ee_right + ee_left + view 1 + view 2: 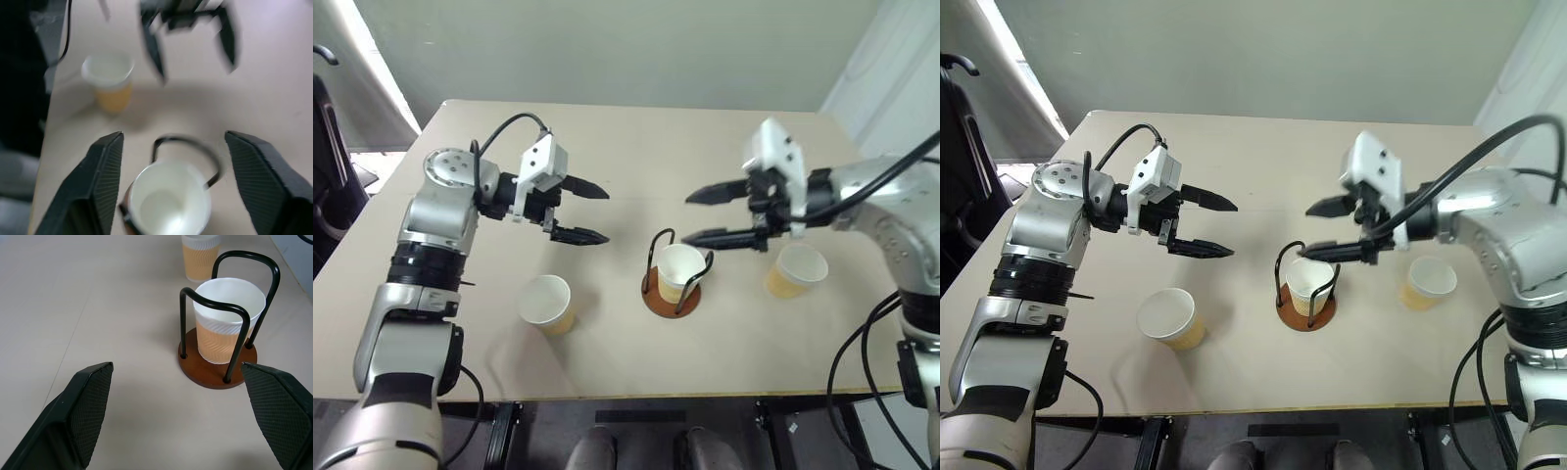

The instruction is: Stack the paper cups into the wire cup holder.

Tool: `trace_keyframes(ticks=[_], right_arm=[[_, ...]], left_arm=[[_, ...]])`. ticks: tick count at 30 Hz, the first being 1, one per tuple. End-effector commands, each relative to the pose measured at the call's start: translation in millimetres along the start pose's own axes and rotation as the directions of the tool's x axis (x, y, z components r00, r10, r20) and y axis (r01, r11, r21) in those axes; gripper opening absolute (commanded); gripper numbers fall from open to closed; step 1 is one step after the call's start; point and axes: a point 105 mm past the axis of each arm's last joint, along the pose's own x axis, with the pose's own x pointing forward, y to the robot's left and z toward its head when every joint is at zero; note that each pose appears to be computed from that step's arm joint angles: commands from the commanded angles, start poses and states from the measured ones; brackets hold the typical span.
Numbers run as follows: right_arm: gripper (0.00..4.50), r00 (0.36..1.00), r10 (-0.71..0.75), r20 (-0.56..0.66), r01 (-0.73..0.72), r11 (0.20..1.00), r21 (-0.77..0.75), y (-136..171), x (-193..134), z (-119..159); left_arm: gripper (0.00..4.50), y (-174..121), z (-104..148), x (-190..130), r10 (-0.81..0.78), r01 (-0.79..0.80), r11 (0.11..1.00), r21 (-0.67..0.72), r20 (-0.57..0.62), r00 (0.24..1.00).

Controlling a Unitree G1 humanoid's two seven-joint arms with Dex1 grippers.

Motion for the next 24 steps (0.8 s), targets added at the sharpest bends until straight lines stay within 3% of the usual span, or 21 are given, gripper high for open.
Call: trace_keyframes(ticks=[1, 9, 15, 24], right_arm=[[3.35, 1.0, -0.008, 0.023, 0.008, 1.0, 0.004, 4, -15, 7], [3.35, 0.997, -0.047, -0.054, 0.05, 0.996, 0.072, 10, -37, -14], [3.35, 0.947, -0.097, -0.306, 0.108, 0.994, 0.018, 11, -62, -62], [3.35, 0.876, -0.131, -0.464, 0.135, 0.991, -0.025, 7, -90, -99]], left_arm=[[4.5, 0, 18, -4, -0.004, 0.002, 0.999, 0.05, 0.043, 0.999], [4.5, -14, 25, -2, -0.098, 0.098, 0.995, 0.013, 0.092, 0.991], [4.5, -16, 27, 0, -0.114, 0.114, 0.994, 0.006, 0.095, 0.989], [4.5, -17, 22, 2, -0.112, 0.112, 0.994, 0.003, 0.075, 0.991]])
